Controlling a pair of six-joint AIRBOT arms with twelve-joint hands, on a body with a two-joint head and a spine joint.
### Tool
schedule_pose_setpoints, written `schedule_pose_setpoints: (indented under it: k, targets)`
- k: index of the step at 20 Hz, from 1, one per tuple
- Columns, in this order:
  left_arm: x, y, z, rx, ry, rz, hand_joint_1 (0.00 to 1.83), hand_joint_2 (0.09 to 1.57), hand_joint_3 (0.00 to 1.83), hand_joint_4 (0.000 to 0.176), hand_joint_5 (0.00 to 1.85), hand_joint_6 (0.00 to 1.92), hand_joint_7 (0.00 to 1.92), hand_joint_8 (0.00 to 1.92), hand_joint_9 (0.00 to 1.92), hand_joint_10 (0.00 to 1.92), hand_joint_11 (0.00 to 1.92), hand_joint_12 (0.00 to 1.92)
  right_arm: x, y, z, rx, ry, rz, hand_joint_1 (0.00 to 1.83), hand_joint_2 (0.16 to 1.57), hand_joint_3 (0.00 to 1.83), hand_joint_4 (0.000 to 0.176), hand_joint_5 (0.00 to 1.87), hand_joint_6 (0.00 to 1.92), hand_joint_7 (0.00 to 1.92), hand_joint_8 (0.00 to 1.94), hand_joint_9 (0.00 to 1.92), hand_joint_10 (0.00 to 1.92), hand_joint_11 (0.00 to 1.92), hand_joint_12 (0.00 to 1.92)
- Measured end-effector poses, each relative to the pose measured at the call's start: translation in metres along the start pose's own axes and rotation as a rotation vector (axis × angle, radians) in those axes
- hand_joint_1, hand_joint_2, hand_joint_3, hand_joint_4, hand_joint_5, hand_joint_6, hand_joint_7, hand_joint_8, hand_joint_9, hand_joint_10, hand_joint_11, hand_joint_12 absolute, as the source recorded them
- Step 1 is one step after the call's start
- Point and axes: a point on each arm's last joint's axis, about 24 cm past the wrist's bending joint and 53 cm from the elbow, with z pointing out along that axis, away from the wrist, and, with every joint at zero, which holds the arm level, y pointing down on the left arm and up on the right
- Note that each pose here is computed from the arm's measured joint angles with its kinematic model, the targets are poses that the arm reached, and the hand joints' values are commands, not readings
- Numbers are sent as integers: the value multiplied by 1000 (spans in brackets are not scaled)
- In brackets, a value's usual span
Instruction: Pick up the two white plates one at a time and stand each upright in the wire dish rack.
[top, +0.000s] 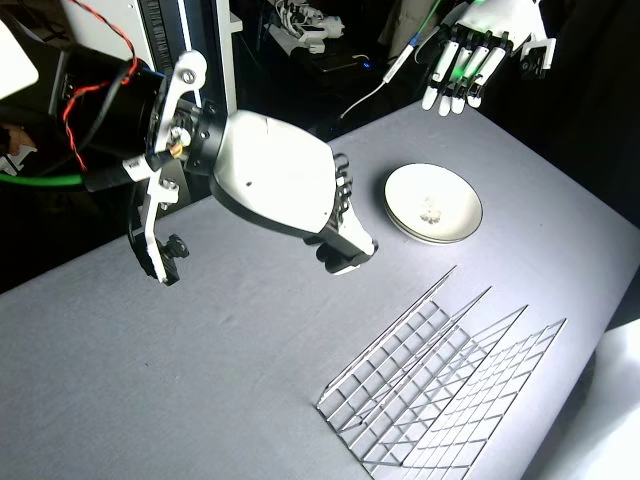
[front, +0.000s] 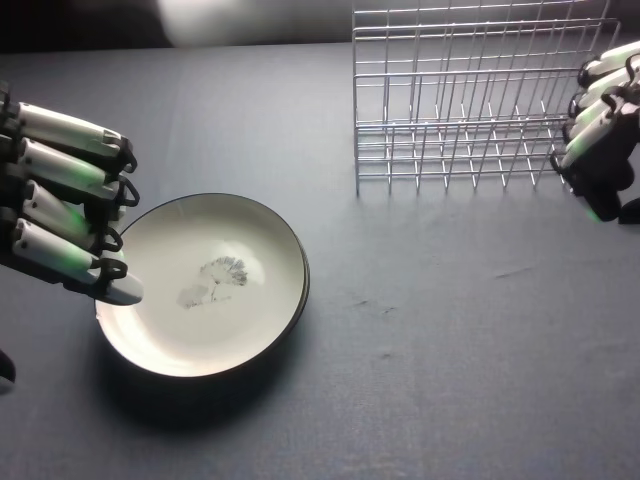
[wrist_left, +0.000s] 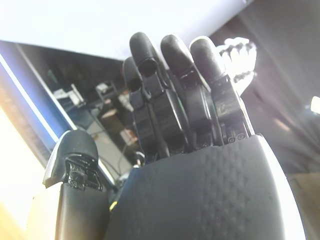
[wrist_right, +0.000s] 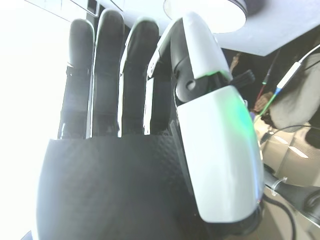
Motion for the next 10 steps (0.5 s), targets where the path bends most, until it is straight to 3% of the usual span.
schedule_pose_setpoints:
  k: [1,3,10]
  targets:
    - [-1,-1,0,3,-1,-5,0,1131,59,0,8,1,0,0,0,0,0,0,2,-3,-3,10,6,-15,0,1408,19,0,106,8,92,6,59,5,0,221]
    - [1,-4,0,16,5,-5,0,1129,42,0,0,0,0,0,0,0,0,0,4,-8,-7,31,14,-19,0,1414,4,0,118,5,97,2,66,4,0,236]
    - [3,-11,9,47,45,46,0,1124,28,0,0,0,0,0,0,0,0,0,1,2,-6,-4,2,-17,0,1415,2,0,119,3,90,3,64,2,0,219]
